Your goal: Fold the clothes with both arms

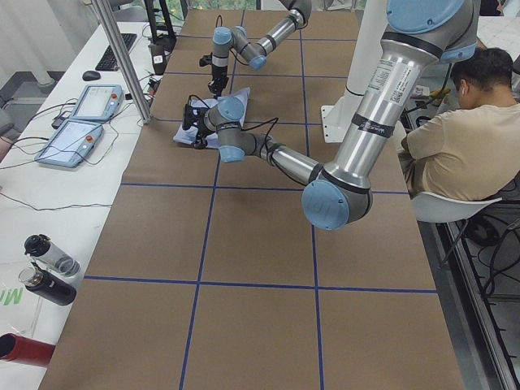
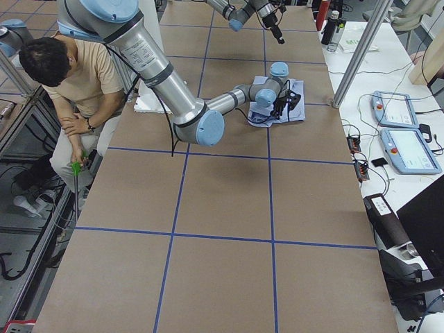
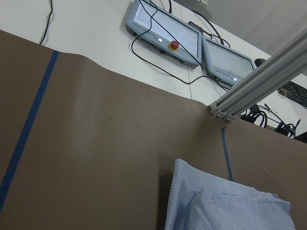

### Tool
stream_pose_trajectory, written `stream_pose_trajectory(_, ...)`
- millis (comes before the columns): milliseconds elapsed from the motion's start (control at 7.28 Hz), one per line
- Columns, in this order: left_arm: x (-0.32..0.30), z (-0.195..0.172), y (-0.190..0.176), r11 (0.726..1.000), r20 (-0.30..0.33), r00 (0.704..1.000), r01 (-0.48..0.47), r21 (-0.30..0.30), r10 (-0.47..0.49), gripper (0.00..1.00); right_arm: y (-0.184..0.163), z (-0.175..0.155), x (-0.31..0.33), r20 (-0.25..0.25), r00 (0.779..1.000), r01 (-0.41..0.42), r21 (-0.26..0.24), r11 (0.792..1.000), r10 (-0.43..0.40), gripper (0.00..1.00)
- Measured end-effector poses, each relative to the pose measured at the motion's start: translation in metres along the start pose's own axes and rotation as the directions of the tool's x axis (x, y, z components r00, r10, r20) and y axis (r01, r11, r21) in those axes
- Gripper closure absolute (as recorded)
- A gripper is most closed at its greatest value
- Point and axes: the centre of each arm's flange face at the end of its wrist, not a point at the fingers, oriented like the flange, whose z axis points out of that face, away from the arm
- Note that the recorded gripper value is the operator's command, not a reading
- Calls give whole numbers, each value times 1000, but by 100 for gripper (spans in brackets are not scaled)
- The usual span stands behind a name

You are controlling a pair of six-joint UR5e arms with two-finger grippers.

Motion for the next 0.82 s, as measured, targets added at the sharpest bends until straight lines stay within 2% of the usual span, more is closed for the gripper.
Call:
stream_pose_trajectory(137, 0, 0, 0, 1000, 0, 1000, 0, 1, 0, 1, 0, 0, -3, 0, 1000, 0, 2, 1000, 0, 81)
stream_pose_trajectory(275, 0, -1, -1, 1000, 0, 1000, 0, 2, 0, 1, 1, 0, -5, 0, 1000, 0, 3, 1000, 0, 100)
stream_pose_trajectory(825, 2, -3, -3, 1000, -4, 1000, -1, 5, 1, 1, 1, 0, -8, 1, 1000, 0, 3, 1000, 0, 100)
